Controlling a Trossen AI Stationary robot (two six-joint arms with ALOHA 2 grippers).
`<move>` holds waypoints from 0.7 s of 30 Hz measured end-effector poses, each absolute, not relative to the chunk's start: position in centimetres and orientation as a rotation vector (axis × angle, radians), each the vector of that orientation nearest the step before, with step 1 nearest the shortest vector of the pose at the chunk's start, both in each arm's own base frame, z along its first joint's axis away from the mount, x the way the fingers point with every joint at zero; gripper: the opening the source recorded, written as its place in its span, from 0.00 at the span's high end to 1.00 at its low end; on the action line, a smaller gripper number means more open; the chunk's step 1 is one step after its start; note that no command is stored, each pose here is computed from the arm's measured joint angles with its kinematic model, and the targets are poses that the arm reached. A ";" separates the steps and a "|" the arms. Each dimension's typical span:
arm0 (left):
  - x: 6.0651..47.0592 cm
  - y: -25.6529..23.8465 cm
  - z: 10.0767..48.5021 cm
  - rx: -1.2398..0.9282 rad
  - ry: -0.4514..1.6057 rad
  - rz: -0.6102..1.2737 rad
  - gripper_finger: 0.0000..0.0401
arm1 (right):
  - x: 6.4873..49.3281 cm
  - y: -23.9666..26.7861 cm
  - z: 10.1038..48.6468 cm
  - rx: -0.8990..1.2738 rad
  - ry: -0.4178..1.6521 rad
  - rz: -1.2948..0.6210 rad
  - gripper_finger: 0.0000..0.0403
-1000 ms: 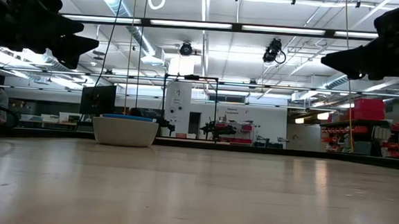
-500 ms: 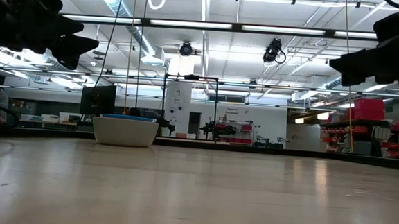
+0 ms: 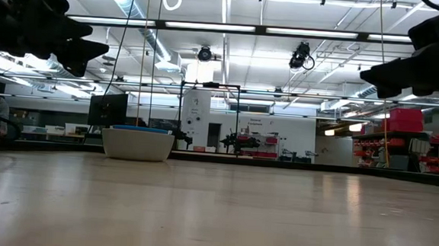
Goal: Nest bowls inside each other
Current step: Return to Home Position
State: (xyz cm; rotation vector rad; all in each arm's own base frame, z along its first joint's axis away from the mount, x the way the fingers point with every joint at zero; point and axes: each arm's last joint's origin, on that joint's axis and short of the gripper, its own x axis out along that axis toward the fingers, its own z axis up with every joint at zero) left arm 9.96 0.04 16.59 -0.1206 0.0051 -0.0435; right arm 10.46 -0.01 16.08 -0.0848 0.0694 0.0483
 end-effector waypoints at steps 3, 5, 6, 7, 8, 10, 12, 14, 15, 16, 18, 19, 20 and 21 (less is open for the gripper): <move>10.0 0.0 16.6 -0.119 0.005 -0.043 0.42 | 10.5 -0.1 16.1 -0.084 0.072 0.008 0.67; 10.0 0.0 16.6 -0.119 0.005 -0.042 0.42 | 10.5 -0.2 16.1 -0.074 0.074 -0.026 0.66; 10.0 0.0 16.6 -0.119 0.005 -0.041 0.42 | 10.5 -0.3 16.0 -0.068 0.077 -0.039 0.67; 10.0 0.0 16.6 -0.119 0.005 -0.041 0.42 | 10.5 -0.3 16.0 -0.066 0.082 -0.043 0.67; 10.0 0.0 16.6 -0.119 0.005 -0.041 0.42 | 10.5 -0.3 16.0 -0.062 0.086 -0.045 0.67; 10.0 0.0 16.6 -0.118 0.005 -0.041 0.42 | 10.4 -0.3 15.9 -0.060 0.097 -0.040 0.68; 10.0 0.0 16.6 -0.118 0.005 -0.041 0.42 | 10.4 -0.3 15.8 -0.060 0.103 -0.040 0.68; 10.0 0.0 16.6 -0.117 0.005 -0.041 0.42 | 10.4 -0.3 15.8 -0.061 0.103 -0.040 0.68; 10.0 0.0 16.6 -0.117 0.003 -0.041 0.42 | 10.4 -0.3 15.8 -0.061 0.103 -0.040 0.68; 10.0 0.0 16.6 -0.116 0.000 -0.041 0.42 | 10.4 -0.3 15.8 -0.061 0.103 -0.040 0.67; 10.0 0.0 16.7 -0.115 -0.008 -0.045 0.42 | 10.4 -0.3 15.8 -0.061 0.103 -0.040 0.67; 10.0 0.0 16.7 -0.115 -0.012 -0.048 0.42 | 10.4 -0.3 15.8 -0.061 0.103 -0.040 0.67; 10.0 0.0 16.8 -0.114 -0.019 -0.050 0.42 | 10.4 -0.3 15.8 -0.061 0.103 -0.040 0.66; 10.0 0.0 16.9 -0.114 -0.026 -0.051 0.42 | 10.4 -0.3 15.8 -0.061 0.103 -0.040 0.66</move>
